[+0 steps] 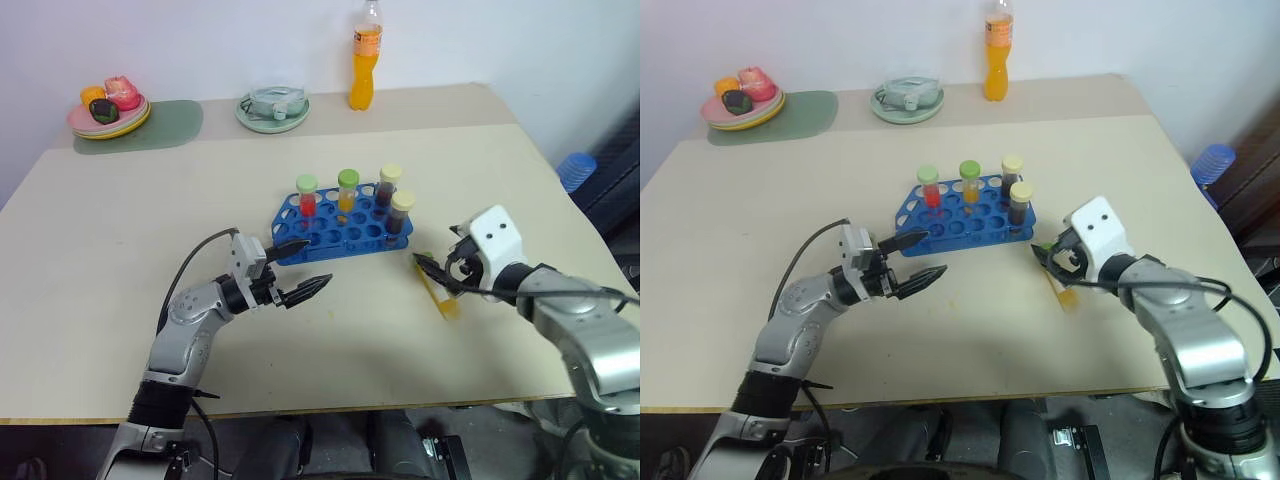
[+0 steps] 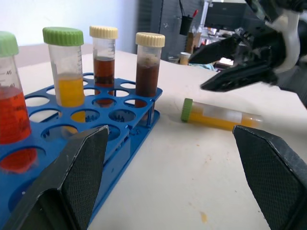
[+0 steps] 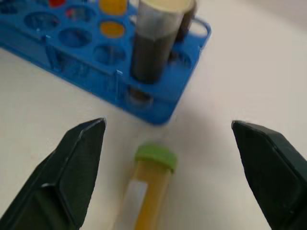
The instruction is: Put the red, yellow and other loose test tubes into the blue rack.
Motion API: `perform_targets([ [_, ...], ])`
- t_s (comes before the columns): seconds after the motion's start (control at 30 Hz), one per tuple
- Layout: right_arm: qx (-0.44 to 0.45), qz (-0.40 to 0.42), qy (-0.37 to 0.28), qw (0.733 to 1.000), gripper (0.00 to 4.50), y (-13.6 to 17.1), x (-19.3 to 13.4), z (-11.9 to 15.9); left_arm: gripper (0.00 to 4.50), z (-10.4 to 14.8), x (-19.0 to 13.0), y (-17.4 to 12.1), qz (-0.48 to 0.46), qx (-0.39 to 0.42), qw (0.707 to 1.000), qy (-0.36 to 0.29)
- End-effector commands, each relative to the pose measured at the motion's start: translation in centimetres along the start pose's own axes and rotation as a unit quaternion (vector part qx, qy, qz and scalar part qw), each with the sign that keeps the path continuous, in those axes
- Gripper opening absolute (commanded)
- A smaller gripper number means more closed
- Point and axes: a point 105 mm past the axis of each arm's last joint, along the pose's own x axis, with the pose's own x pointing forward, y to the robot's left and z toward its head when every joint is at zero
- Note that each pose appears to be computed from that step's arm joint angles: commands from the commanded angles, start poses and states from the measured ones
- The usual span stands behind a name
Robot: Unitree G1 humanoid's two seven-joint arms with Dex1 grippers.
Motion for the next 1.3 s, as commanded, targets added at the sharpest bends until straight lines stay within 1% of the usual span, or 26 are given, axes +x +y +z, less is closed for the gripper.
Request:
perform_targets([
  [0.03,0.043,0.011,0.06,0.997,4.3,0.3,-0.7,-0.1,4.25,0.7,0.3,-0.1,-0.011,0.014,1.0,-0.013],
  [0.13,0.094,0.008,0.117,0.989,4.3,-0.1,-0.3,-1.1,4.25,0.7,0.4,-0.2,-0.014,0.012,1.0,-0.014],
  [0.3,0.111,0.003,0.16,0.981,4.3,-0.4,0.6,-2.5,4.25,0.5,0.5,-0.5,-0.017,0.01,1.0,-0.014],
  [0.43,0.126,-0.002,0.178,0.976,4.3,-0.8,1.3,-3.0,4.25,0.5,0.3,-0.5,-0.016,0.009,1.0,-0.014],
  [0.57,0.134,0.0,0.188,0.973,4.3,-0.9,2.0,-2.9,4.25,0.4,0.1,-0.5,-0.011,0.01,1.0,-0.013],
  [0.67,0.137,0.012,0.196,0.971,4.3,-0.6,2.5,-2.8,4.25,0.4,0.0,-0.6,-0.009,0.011,1.0,-0.012],
  [0.8,0.134,0.031,0.219,0.966,4.3,0.1,2.8,-3.5,4.25,0.4,-0.2,-0.7,-0.007,0.011,1.0,-0.011],
  [0.83,0.132,0.036,0.223,0.965,3.8,0.2,2.8,-3.7,4.25,0.5,-0.3,-0.7,-0.006,0.011,1.0,-0.011],
  [0.9,0.127,0.043,0.233,0.963,3.1,0.4,2.6,-4.0,4.25,0.4,-0.4,-0.6,-0.003,0.011,1.0,-0.009],
  [1.03,0.122,0.043,0.243,0.961,1.02,0.5,2.5,-4.4,4.25,0.4,-0.5,-0.6,0.0,0.009,1.0,-0.007],
  [1.07,0.119,0.042,0.243,0.962,0.81,0.5,2.5,-4.4,4.25,0.4,-0.5,-0.6,0.001,0.009,1.0,-0.007],
  [1.13,0.101,0.031,0.245,0.964,0.79,0.4,2.4,-4.3,4.25,0.3,-0.6,-0.6,0.002,0.008,1.0,-0.006],
  [1.2,0.051,0.031,0.233,0.971,0.79,0.4,2.3,-3.8,4.25,0.3,-0.6,-0.6,0.003,0.009,1.0,-0.006],
  [1.3,-0.026,0.052,0.182,0.982,0.79,0.9,2.0,-2.2,4.25,0.3,-0.6,-0.5,0.005,0.009,1.0,-0.006],
])
